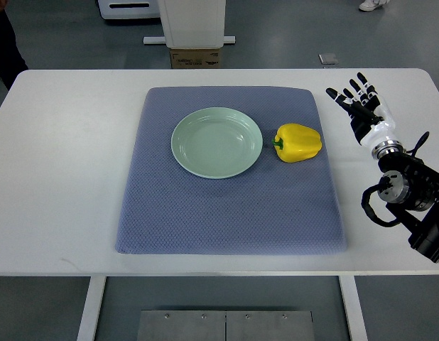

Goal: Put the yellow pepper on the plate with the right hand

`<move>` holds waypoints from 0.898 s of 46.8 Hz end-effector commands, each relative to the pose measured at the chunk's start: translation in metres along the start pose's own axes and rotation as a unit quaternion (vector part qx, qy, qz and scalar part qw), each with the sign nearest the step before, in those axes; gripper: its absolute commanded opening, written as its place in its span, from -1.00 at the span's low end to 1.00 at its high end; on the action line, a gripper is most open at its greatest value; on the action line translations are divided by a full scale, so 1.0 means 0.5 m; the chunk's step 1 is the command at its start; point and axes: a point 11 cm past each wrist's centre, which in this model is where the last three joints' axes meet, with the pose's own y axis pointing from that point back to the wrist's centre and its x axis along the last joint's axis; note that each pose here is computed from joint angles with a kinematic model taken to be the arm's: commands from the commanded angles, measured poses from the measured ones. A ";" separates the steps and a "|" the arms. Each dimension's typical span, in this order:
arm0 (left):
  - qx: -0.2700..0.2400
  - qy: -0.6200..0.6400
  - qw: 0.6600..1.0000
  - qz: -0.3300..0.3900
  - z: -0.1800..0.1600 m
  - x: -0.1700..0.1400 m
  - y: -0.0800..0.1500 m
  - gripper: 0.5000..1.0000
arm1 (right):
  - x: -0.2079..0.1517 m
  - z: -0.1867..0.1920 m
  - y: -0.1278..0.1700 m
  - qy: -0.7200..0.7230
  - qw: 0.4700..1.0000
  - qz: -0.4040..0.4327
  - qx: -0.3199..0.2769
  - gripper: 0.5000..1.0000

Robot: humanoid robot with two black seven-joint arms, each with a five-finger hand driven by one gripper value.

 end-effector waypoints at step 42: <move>0.000 0.000 1.000 0.000 0.000 0.000 0.000 1.00 | -0.094 -0.049 0.003 0.026 0.992 -0.118 0.032 1.00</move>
